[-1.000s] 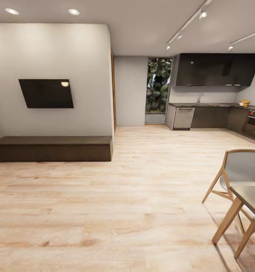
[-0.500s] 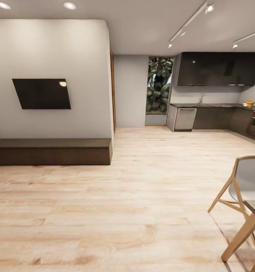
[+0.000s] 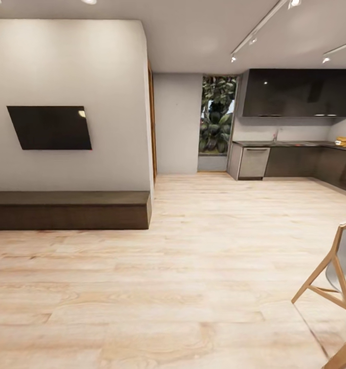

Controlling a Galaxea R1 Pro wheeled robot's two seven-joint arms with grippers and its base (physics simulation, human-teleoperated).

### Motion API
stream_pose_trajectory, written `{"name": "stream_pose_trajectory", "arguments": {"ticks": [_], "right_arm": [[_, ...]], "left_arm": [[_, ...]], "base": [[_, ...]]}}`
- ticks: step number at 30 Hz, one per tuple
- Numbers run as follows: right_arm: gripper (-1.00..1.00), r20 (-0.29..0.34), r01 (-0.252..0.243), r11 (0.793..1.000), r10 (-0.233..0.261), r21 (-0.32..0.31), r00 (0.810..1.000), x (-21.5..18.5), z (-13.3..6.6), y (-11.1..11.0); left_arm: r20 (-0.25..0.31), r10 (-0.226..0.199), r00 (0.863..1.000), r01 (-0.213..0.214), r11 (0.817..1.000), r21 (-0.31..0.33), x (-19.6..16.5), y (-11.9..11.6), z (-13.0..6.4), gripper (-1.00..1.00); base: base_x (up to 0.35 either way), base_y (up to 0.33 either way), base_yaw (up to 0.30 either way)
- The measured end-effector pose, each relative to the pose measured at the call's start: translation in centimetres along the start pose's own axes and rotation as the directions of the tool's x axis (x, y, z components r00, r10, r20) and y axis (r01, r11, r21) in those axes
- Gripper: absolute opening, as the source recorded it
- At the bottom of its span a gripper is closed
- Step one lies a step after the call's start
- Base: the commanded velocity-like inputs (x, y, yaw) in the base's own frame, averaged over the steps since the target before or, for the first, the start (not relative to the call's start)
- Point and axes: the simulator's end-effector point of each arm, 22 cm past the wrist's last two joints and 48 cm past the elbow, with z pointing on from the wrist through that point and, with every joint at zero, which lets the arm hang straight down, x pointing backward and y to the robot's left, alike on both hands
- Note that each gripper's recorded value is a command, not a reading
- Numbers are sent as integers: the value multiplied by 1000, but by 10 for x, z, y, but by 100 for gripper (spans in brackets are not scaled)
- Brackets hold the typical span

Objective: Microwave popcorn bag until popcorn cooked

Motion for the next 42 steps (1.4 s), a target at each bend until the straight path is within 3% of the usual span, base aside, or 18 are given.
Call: {"name": "stream_pose_trajectory", "arguments": {"ticks": [42], "right_arm": [[100,3,3,1000,-3,-2,1000,-1,0,1]], "left_arm": [[1,0,1000,0,1000,0,0,-1,0,100]], "base": [[334,0,0]]}}
